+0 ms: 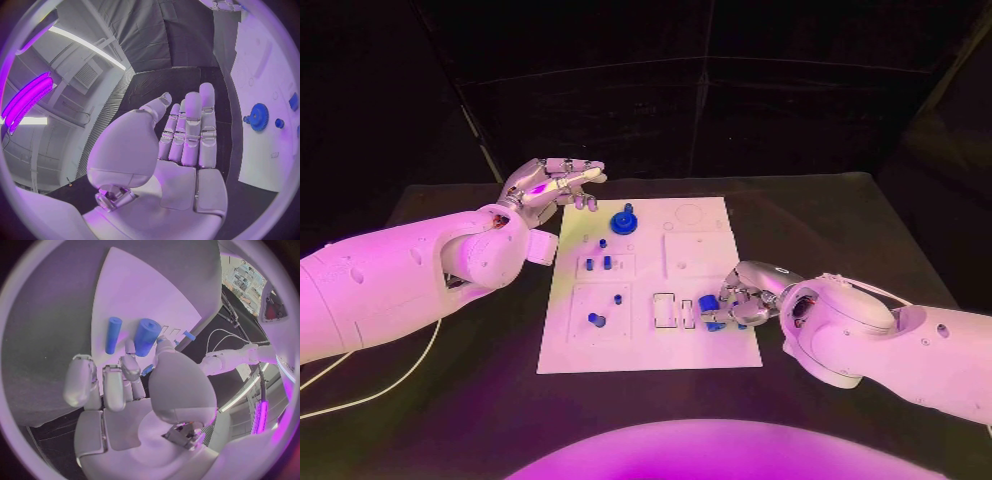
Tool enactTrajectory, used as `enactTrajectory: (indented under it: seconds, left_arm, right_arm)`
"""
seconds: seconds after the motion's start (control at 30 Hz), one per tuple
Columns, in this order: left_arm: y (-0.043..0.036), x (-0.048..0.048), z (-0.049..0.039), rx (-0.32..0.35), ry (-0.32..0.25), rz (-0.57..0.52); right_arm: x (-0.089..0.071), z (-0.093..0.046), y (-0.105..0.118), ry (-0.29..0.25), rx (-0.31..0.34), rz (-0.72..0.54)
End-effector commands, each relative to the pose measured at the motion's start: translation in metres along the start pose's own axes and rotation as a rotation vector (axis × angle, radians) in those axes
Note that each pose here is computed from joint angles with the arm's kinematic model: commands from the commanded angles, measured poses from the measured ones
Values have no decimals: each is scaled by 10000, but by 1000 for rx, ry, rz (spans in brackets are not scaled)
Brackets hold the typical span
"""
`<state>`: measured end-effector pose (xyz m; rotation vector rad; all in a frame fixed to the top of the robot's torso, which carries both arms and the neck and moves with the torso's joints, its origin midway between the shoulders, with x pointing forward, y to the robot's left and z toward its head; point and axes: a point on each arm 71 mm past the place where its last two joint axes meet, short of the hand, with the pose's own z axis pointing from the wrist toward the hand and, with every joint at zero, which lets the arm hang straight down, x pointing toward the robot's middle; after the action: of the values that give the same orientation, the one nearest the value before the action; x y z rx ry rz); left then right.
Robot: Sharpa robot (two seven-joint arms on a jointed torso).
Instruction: Assemble the parts on the task board
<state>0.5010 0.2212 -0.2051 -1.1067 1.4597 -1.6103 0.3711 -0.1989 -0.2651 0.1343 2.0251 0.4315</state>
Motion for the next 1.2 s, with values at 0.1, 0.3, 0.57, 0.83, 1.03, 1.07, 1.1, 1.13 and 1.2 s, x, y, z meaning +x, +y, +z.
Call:
enactTrajectory:
  seconds: [0.1, 0.3, 0.57, 0.83, 1.03, 1.07, 1.1, 1.13, 1.2]
  left_arm:
    - [-14, 11, 1, 6, 12, -8]
    - [-13, 11, 0, 5, 13, -8]
    - [-14, 5, -5, 4, 12, -8]
    - [-12, 14, -3, 3, 16, -10]
    - [-12, 4, -6, 2, 14, -9]
    - [-12, 4, -6, 1, 14, -9]
    - [-11, 5, -6, 0, 15, -10]
    - [-10, 8, -5, -2, 18, -11]
    - [-7, 19, -3, -4, 24, -14]
  right_arm:
    - [68, 26, -9, 31, 13, -27]
    - [72, 76, -40, 19, 38, -21]
    - [73, 57, 7, 5, 24, 0]
    - [76, 20, 62, -1, 13, 26]
    - [12, -34, 108, -81, -28, 98]
    - [0, -48, 121, -95, -39, 113]
    - [-10, -61, 135, -107, -50, 126]
    - [-17, -73, 148, -116, -59, 136]
    - [-27, -91, 169, -128, -72, 152]
